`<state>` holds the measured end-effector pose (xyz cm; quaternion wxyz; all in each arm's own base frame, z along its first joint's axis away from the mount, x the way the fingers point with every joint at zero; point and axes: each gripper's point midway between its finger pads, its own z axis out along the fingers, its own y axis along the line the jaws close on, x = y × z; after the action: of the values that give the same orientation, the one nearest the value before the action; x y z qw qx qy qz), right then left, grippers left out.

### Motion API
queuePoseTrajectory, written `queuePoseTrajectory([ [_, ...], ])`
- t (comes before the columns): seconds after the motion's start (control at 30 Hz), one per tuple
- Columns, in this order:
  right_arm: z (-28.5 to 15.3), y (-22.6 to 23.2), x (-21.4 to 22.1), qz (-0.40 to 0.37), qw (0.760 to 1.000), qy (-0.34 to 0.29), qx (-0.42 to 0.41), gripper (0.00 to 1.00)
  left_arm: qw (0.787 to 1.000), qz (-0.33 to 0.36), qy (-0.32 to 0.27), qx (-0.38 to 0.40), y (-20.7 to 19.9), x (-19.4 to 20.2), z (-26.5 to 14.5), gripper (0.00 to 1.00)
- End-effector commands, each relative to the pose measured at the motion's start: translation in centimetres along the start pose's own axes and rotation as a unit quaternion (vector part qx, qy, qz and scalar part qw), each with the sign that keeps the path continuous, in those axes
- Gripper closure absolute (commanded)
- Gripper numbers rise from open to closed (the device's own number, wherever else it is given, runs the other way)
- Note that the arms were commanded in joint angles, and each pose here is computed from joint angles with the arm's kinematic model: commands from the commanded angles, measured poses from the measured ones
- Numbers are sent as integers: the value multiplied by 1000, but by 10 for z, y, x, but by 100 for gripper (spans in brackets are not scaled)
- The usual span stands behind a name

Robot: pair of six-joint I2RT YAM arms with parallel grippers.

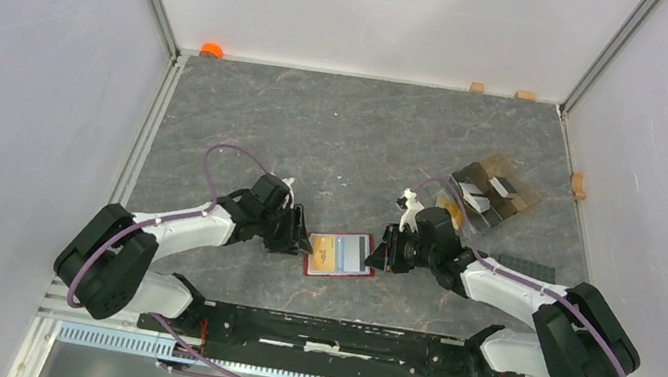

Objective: Put the credit cards into the card holder
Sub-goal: Turn over the card slot in the card holder.

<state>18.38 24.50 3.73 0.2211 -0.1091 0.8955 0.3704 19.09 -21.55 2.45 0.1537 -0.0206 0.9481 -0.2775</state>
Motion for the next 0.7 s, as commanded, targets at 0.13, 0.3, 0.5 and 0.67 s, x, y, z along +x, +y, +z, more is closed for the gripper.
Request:
queuePoseTrajectory([
  [0.13, 6, -4, -3, -5, 1000, -9, 5, 71, 1000, 4, 5, 9, 2, 5, 5, 52],
  [0.3, 8, -3, -2, -4, 1000, -7, 0, 73, 1000, 2, 8, 10, 2, 6, 7, 54],
  [0.5, 9, 2, -7, -5, 1000, -14, -11, 78, 1000, -1, 12, 14, 2, 9, 9, 56],
  [0.67, 9, 10, -11, -12, 999, -20, -22, 80, 1000, -6, 14, 21, 2, 11, 10, 59],
])
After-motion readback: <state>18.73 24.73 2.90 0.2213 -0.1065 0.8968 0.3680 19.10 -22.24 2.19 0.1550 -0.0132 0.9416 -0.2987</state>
